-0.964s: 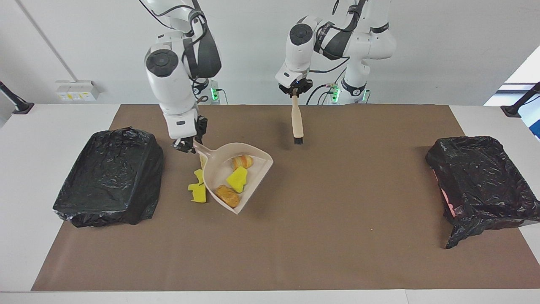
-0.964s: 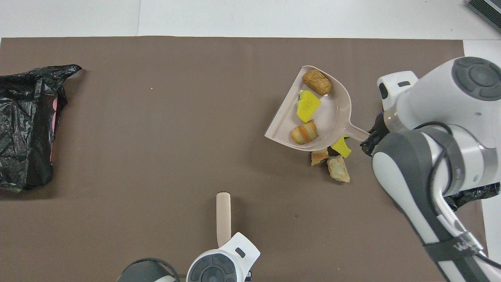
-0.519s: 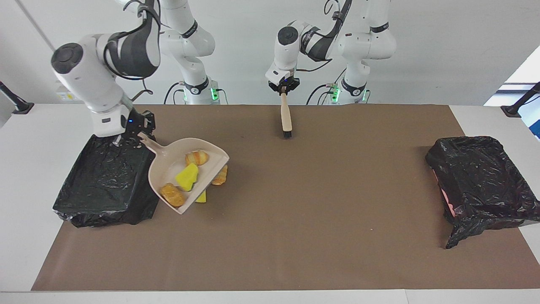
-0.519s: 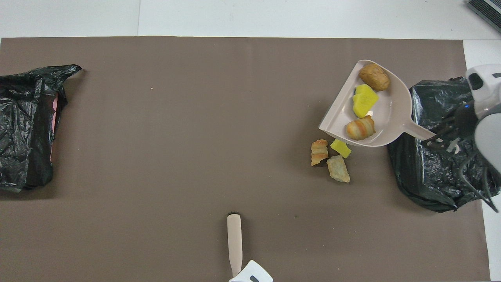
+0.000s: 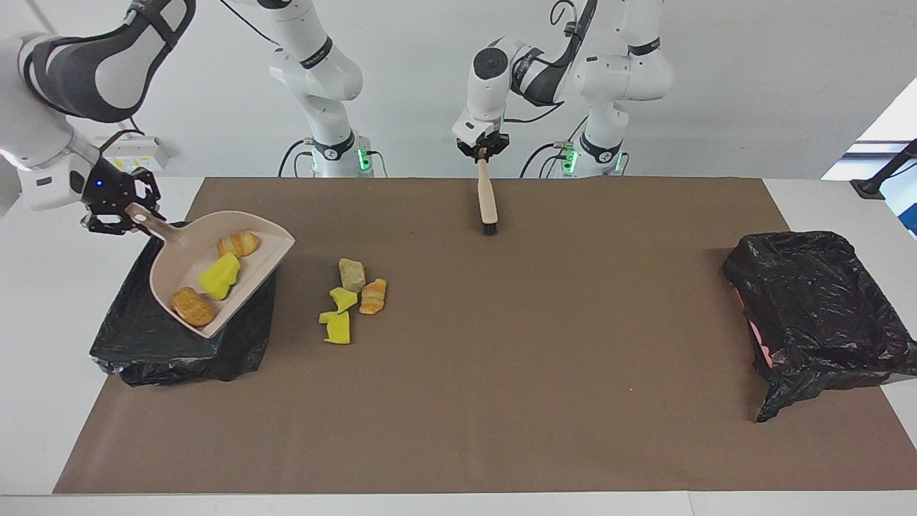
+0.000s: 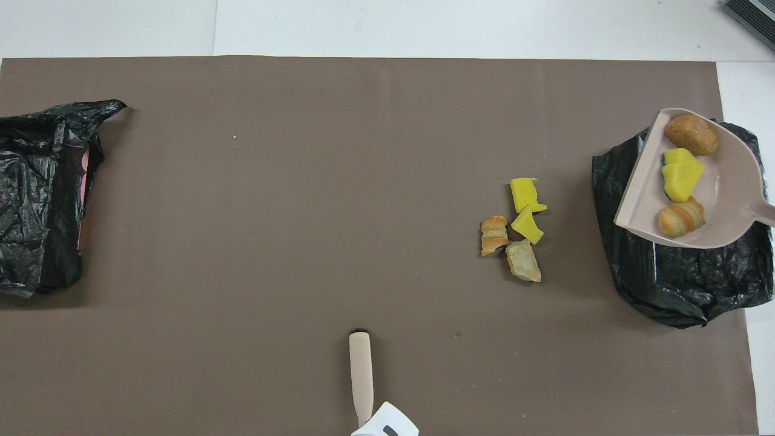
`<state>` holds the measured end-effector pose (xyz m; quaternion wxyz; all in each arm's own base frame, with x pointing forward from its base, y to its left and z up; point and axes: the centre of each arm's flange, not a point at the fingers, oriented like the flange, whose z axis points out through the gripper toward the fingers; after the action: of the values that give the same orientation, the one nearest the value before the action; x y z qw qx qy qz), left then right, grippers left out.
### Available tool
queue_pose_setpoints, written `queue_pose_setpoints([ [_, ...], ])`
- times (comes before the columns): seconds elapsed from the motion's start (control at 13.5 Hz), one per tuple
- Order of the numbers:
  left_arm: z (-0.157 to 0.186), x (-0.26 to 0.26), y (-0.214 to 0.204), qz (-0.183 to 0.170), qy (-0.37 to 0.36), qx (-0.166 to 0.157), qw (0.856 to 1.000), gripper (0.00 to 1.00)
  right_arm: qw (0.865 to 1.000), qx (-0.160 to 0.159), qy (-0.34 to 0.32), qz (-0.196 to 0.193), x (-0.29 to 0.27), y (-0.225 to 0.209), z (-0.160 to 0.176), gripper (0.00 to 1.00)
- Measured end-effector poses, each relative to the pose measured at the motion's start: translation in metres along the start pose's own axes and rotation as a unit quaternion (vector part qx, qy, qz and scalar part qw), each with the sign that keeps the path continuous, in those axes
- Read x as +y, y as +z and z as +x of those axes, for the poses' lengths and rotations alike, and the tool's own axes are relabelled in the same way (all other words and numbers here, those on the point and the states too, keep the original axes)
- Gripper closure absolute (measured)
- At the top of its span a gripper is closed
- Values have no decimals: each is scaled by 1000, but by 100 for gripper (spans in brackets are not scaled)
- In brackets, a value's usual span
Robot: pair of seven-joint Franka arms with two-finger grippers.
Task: Sweep and dump trash in bin
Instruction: 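Tip the dustpan over the black bag with the right gripper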
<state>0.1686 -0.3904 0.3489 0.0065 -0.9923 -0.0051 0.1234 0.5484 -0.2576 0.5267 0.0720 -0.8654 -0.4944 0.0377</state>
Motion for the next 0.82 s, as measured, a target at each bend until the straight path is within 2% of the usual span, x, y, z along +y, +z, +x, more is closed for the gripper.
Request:
queue_pose_setpoints([
  [0.22,1,-1,2,0,2,-1,1000,74,999,-31,-21,-10,25,5,-47,67],
  [0.44,2,-3,3,0,20,-3,1000,74,994,-78,-54,-47,43,-2,-63,67],
  [0.59,2,-3,3,0,25,-3,1000,57,988,-110,-80,-66,48,-7,-66,67],
  [0.82,3,-4,3,0,35,-5,999,54,977,-145,-132,-87,54,-13,-66,67],
])
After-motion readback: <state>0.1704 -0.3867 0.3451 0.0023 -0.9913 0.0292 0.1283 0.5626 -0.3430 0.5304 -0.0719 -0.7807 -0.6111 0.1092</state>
